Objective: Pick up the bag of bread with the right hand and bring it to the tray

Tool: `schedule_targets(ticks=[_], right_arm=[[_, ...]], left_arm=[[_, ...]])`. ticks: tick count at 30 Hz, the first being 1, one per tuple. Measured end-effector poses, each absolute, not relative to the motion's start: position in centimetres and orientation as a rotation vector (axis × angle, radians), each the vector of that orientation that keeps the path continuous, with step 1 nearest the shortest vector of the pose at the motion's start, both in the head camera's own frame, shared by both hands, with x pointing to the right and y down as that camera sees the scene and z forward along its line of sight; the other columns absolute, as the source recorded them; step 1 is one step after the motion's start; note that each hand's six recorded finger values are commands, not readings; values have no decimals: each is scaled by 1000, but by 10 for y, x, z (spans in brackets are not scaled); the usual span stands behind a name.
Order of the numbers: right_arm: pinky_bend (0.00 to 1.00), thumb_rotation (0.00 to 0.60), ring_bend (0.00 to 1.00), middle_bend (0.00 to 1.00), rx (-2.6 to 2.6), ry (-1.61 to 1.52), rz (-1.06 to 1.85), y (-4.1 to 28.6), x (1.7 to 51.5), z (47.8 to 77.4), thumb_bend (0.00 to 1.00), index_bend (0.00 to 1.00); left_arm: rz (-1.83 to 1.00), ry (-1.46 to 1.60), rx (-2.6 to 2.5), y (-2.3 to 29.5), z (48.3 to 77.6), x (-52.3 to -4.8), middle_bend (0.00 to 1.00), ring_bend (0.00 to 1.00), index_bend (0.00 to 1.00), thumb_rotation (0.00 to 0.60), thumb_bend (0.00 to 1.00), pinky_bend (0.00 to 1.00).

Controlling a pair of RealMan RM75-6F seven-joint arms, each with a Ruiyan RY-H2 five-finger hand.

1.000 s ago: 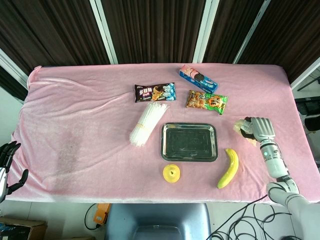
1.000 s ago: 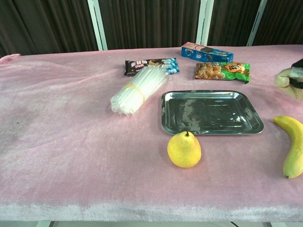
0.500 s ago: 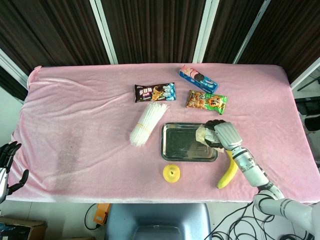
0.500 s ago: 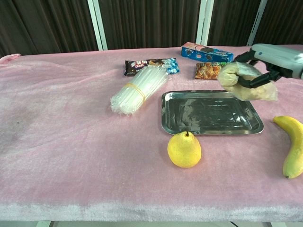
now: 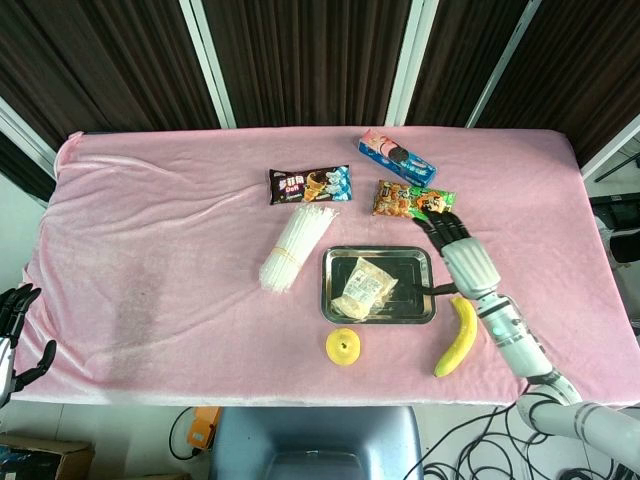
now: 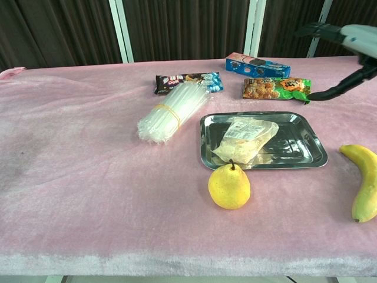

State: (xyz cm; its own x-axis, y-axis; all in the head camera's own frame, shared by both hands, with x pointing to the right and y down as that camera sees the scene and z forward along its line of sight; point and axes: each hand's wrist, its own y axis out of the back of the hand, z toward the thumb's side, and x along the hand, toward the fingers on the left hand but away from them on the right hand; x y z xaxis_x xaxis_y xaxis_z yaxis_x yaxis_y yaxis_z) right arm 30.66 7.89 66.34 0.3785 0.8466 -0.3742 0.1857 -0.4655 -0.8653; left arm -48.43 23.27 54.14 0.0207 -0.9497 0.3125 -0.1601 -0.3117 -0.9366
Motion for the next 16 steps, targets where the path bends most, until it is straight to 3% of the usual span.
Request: schedule_targets(ticks=[9, 16], right_arm=[[92, 600, 0, 0, -1739, -1075, 1486, 94, 408, 653, 121, 0], [94, 600, 0, 0, -1744, -992, 1666, 107, 434, 663, 121, 0]], left_arm=[[-1374, 1154, -1567, 232, 544, -483, 91, 76, 121, 600, 414, 344], [-1382, 1133, -1571, 231, 547, -480, 91, 76, 121, 600, 413, 344]])
